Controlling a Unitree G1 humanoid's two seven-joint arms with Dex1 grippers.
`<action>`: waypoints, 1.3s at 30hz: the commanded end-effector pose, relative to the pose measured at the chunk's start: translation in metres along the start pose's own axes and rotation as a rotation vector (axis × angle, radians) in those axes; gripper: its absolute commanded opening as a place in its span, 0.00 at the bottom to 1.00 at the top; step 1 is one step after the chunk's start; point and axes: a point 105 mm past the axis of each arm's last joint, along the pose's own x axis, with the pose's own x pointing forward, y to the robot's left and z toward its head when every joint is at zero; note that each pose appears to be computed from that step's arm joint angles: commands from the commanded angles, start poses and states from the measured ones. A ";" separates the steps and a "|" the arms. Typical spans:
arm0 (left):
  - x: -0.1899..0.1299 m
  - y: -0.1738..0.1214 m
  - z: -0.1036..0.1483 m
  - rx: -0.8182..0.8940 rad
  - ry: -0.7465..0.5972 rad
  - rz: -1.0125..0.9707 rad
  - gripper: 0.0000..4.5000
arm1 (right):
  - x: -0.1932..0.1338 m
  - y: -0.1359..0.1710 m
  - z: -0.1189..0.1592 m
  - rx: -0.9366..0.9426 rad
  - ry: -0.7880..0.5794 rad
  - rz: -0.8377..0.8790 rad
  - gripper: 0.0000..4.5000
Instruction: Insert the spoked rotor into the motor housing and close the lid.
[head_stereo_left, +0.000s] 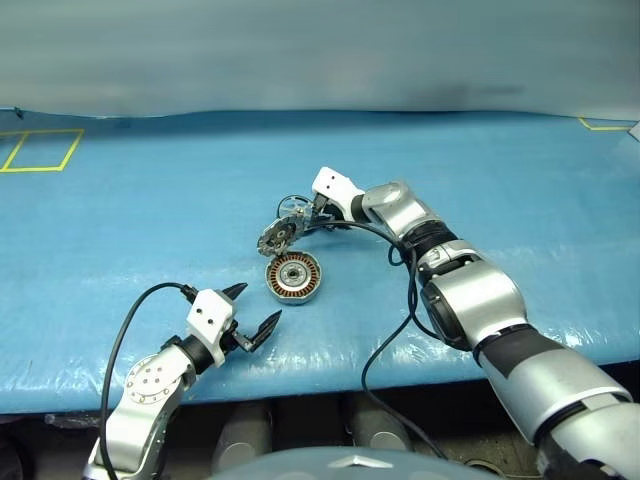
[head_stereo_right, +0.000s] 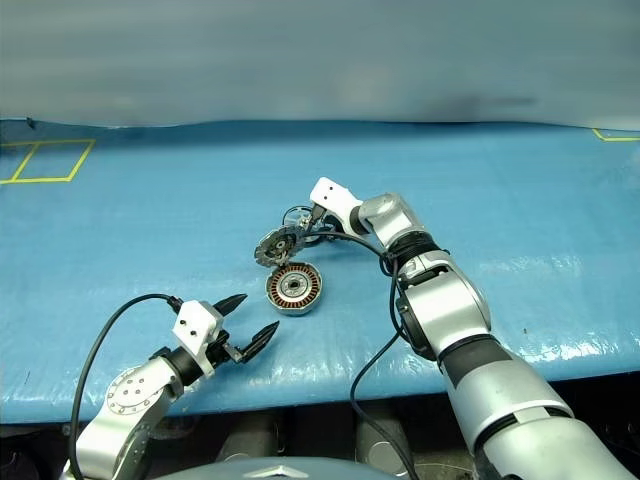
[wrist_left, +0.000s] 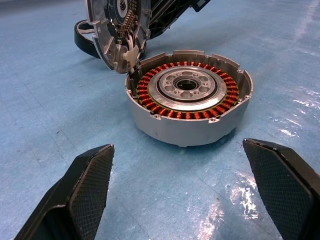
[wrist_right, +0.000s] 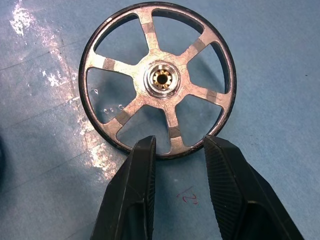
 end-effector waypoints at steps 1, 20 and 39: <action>0.000 -0.002 0.011 0.022 -0.035 -0.006 1.00 | 0.001 0.001 0.016 -0.015 -0.060 -0.005 0.35; 0.000 -0.003 0.011 0.019 -0.035 -0.003 1.00 | 0.004 0.003 0.011 0.020 -0.064 -0.008 0.01; 0.005 -0.002 0.012 0.026 -0.034 -0.047 1.00 | -0.031 -0.039 -0.010 0.040 0.005 -0.186 0.01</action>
